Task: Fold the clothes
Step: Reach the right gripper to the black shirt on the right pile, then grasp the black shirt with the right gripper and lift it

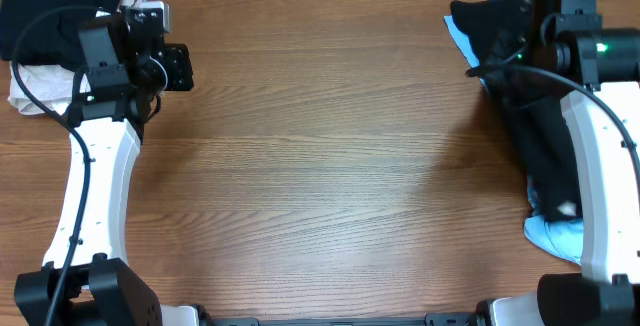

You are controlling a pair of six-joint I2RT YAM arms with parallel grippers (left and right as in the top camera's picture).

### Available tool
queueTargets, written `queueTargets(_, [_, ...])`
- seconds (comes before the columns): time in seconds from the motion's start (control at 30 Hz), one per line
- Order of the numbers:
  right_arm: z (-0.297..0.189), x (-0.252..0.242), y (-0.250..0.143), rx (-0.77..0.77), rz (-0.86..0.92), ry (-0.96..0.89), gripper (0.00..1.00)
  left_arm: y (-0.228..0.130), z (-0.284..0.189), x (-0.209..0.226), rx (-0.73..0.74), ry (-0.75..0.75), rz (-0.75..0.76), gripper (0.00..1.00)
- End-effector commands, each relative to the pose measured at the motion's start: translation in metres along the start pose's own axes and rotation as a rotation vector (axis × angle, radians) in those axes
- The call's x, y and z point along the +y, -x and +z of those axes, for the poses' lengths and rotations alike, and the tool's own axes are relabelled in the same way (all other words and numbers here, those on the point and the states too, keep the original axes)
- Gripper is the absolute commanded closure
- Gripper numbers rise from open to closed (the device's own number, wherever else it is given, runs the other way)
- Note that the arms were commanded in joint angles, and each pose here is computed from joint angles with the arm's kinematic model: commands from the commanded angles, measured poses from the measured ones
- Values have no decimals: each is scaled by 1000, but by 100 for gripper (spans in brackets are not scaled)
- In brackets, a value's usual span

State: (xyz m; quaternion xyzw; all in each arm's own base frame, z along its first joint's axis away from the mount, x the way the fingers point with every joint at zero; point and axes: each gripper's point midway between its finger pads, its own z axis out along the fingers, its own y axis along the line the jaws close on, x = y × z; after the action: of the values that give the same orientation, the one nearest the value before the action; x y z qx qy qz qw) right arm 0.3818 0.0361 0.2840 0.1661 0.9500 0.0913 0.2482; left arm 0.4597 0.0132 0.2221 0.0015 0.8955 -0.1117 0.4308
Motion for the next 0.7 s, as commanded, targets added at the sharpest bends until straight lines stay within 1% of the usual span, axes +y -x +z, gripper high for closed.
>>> queueTargets(0.0, [-36, 61, -11, -34, -169, 152, 96, 25, -13, 9, -46, 30, -13, 96])
queueTargets(0.13, [-52, 119, -45, -10, -307, 272, 96, 35, -24, 22, -58, 58, -32, 96])
queueTargets(0.23, [-60, 159, -81, 36, -403, 360, 96, 38, -33, 37, -59, 85, -55, 96])
queueTargets(0.37, [-66, 199, -129, 97, -512, 430, 96, 38, -39, 54, -66, 116, -78, 94])
queueTargets(0.5, [-73, 233, -172, 146, -597, 506, 96, 38, -42, 62, -70, 131, -90, 93])
queueTargets(0.53, [-78, 244, -188, 170, -630, 545, 96, 38, -42, 62, -70, 131, -90, 93])
queueTargets(0.6, [-86, 255, -207, 200, -669, 593, 96, 37, -41, 62, -68, 130, -90, 93])
queueTargets(0.67, [-93, 255, -221, 220, -699, 600, 96, 36, -41, 61, -63, 126, -90, 93])
